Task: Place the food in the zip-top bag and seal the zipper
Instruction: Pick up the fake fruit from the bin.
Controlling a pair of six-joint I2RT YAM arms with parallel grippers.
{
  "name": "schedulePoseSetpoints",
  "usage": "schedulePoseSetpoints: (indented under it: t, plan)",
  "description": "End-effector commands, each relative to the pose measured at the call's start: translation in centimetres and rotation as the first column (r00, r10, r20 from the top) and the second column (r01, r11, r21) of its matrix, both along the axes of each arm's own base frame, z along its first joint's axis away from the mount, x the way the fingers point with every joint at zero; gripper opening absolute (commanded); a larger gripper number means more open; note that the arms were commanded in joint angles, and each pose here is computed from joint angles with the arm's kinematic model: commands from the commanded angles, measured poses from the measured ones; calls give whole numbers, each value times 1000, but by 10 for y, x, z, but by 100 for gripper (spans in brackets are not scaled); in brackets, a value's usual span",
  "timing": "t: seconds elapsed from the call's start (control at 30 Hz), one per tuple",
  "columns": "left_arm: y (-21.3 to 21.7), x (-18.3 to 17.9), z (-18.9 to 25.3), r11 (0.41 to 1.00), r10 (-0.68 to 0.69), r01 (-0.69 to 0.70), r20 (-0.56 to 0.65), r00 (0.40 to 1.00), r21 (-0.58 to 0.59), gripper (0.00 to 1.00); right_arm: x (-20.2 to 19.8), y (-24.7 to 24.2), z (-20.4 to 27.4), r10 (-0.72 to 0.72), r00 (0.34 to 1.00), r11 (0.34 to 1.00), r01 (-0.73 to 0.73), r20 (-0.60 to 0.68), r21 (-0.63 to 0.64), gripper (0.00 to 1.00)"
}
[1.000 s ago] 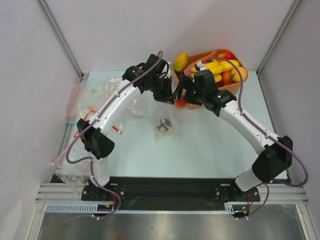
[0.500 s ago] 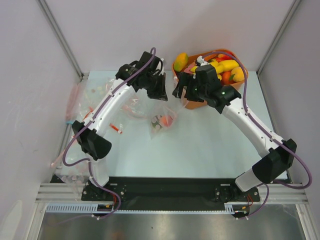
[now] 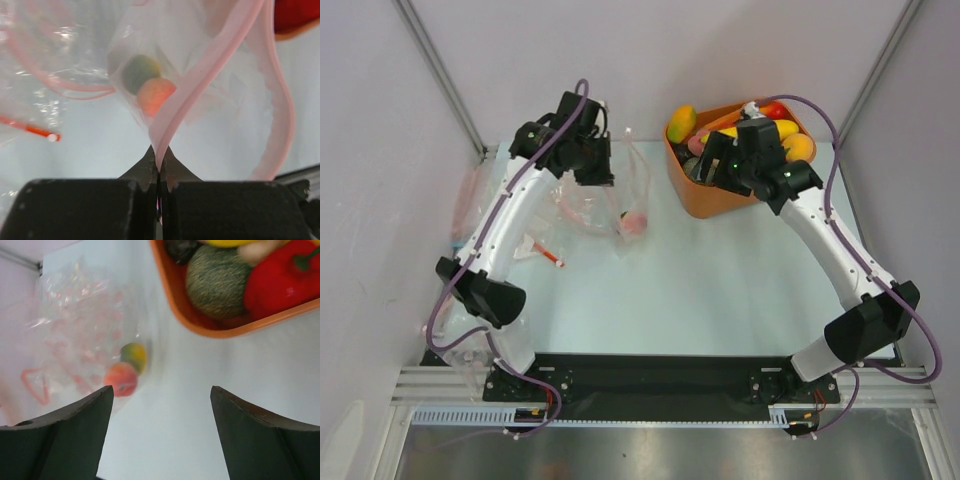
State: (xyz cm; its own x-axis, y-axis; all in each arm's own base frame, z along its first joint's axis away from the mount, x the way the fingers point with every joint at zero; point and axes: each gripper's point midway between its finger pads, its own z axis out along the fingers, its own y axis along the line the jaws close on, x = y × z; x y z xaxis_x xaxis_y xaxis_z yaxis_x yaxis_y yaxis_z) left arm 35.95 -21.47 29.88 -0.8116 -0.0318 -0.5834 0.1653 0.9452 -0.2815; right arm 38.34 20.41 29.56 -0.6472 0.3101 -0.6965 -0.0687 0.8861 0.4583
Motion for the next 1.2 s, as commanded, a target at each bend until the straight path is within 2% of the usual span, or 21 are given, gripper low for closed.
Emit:
schedulePoseSetpoints:
  t: [0.0, 0.1, 0.27, 0.43, 0.63, 0.77, 0.97, 1.17]
  plan:
    - [57, -2, 37, 986, 127, -140, 137, 982, 90, 0, 22, -28, 24, -98, 994, 994, 96, 52, 46, 86]
    - [71, -5, 41, 974, 160, -182, 160, 974, 132, 0, 36, -54, 23, -198, 979, 979, 195, 49, 61, 92]
    - [67, -4, 30, 974, 148, -169, 140, 979, 150, 0, 62, -97, 19, -367, 929, 928, 362, 52, 83, 97]
    - [49, 4, 28, 981, 108, -128, 138, 984, 144, 0, 97, -138, 8, -533, 846, 830, 524, -7, 191, 100]
    - [18, 7, 2, 989, 44, -56, 93, 995, 135, 0, 136, -149, -1, -598, 799, 758, 587, -55, 285, 100]
    - [-8, 8, -23, 999, 8, -10, 43, 999, 45, 0, 164, -149, -18, -618, 780, 729, 614, -94, 304, 100]
    - [-15, 6, -38, 1000, -6, 5, 10, 1000, 23, 0, 189, -149, -25, -643, 757, 690, 637, -112, 343, 100]
    - [-19, 10, -37, 999, -27, 26, 16, 1000, 26, 0, 210, -146, -37, -651, 749, 669, 644, -126, 371, 95]
